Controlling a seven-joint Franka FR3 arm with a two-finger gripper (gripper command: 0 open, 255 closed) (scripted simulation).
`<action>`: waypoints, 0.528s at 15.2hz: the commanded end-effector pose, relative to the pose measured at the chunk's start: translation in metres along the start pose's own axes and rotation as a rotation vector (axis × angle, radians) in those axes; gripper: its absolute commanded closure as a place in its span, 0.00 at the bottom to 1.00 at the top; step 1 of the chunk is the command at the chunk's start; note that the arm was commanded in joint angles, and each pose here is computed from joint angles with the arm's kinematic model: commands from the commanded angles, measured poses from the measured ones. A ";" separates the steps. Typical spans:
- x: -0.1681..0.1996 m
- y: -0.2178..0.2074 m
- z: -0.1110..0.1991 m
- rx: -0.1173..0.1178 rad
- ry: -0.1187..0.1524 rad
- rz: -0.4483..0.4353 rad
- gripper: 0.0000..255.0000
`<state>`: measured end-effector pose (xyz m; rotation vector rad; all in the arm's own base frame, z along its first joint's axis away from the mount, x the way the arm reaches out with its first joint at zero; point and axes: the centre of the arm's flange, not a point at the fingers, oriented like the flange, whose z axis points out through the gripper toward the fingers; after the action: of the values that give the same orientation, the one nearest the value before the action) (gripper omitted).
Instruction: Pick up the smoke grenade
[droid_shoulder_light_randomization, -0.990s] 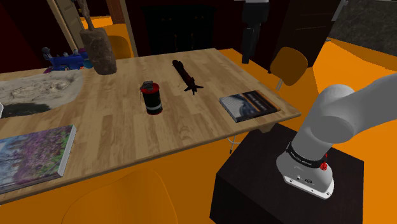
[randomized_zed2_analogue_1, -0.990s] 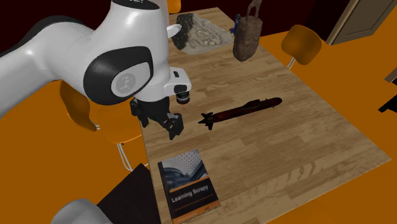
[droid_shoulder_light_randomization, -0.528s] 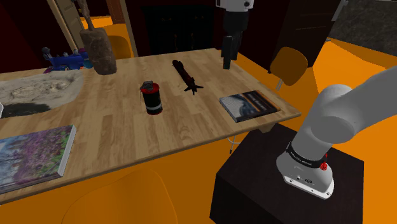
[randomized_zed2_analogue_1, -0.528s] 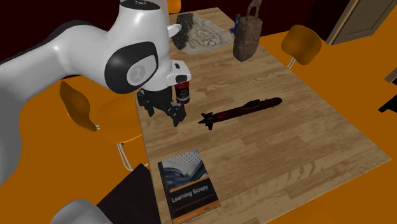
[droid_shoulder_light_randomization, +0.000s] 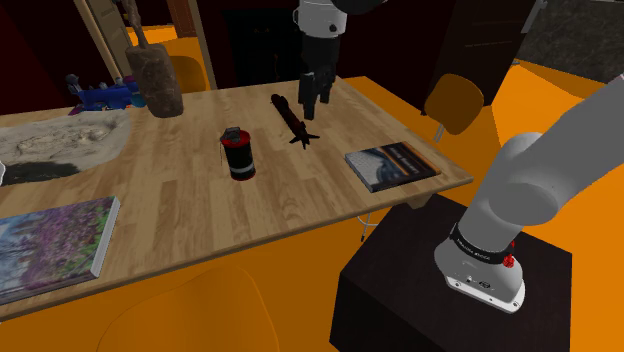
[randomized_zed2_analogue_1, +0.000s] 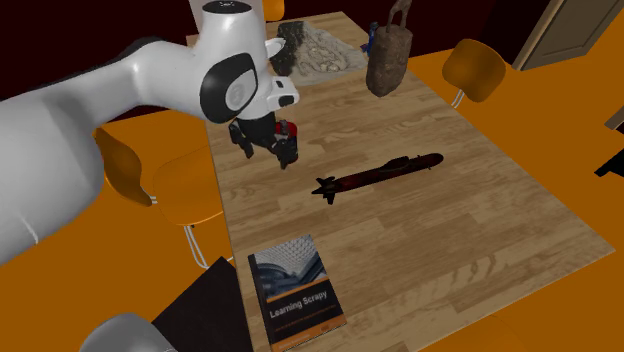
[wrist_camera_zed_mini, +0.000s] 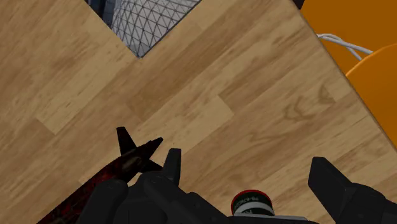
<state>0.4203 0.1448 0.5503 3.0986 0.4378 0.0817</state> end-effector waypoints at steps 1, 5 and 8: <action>0.024 -0.011 0.007 -0.009 0.020 -0.007 0.00; 0.067 -0.032 0.021 -0.028 0.056 -0.020 0.00; 0.098 -0.048 0.030 -0.043 0.083 -0.030 0.00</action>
<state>0.4915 0.2103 0.5272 3.0587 0.4740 0.2006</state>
